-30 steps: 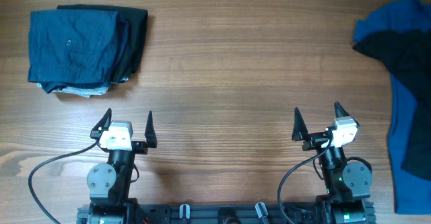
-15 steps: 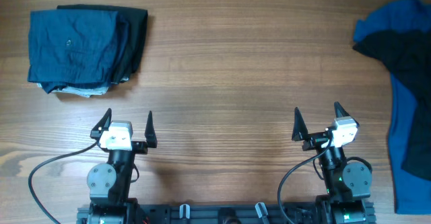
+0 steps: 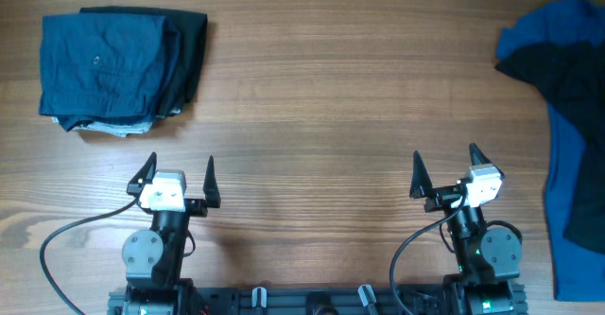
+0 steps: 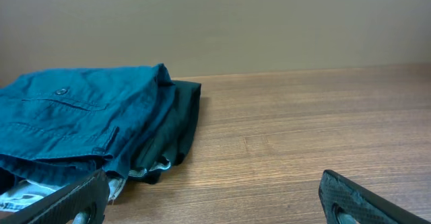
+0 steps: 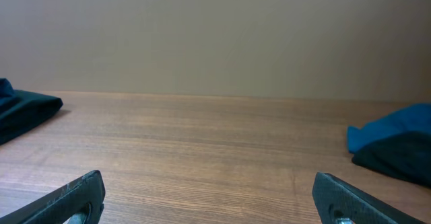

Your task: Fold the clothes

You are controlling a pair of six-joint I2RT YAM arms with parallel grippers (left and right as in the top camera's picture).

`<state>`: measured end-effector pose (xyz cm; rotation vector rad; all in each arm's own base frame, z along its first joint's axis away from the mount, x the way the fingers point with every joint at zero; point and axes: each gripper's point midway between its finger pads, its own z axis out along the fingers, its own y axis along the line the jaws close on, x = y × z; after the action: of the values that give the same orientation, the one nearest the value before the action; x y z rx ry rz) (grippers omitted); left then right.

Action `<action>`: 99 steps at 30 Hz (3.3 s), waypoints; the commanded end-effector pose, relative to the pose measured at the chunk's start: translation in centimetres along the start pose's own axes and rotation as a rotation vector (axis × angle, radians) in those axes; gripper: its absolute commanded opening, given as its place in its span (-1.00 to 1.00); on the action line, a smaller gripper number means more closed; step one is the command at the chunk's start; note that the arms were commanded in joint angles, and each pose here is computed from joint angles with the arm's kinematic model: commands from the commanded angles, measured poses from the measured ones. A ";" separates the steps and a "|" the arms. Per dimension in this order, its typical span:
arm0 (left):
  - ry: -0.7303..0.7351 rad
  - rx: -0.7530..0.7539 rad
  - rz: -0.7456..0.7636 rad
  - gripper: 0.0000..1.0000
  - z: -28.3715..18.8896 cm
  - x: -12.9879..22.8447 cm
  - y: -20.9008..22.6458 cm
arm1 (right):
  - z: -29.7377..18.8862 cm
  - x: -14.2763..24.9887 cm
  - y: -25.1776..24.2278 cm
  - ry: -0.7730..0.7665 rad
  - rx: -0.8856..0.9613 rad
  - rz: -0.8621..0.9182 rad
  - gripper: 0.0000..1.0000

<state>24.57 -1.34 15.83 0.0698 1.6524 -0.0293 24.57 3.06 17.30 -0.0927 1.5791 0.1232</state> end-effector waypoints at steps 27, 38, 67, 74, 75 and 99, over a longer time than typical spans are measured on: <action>0.011 -0.011 0.012 0.99 0.1 0.5 0.2 | 0.0 -0.1 -0.3 -0.004 0.017 -0.019 0.99; 0.011 -0.011 0.012 0.99 0.1 0.5 0.2 | 0.0 -0.1 -0.3 -0.004 0.017 -0.019 0.99; 0.011 -0.011 0.012 1.00 0.1 0.5 0.2 | 0.0 -0.1 -0.3 -0.005 0.021 -0.021 0.99; 0.011 -0.011 0.011 0.99 0.1 0.5 0.2 | 0.0 -0.1 -0.3 -0.006 0.021 -0.020 0.99; 0.011 -0.011 0.012 1.00 0.1 0.5 0.2 | 0.0 -0.2 -0.3 -0.007 0.020 -0.018 1.00; 0.011 -0.011 0.012 0.99 0.1 0.5 0.2 | -1.5 -7.0 -0.1 -0.076 0.016 -0.018 1.00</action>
<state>24.57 -1.34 15.83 0.0698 1.6524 -0.0293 23.66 2.92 21.49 -0.0941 1.5334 0.1155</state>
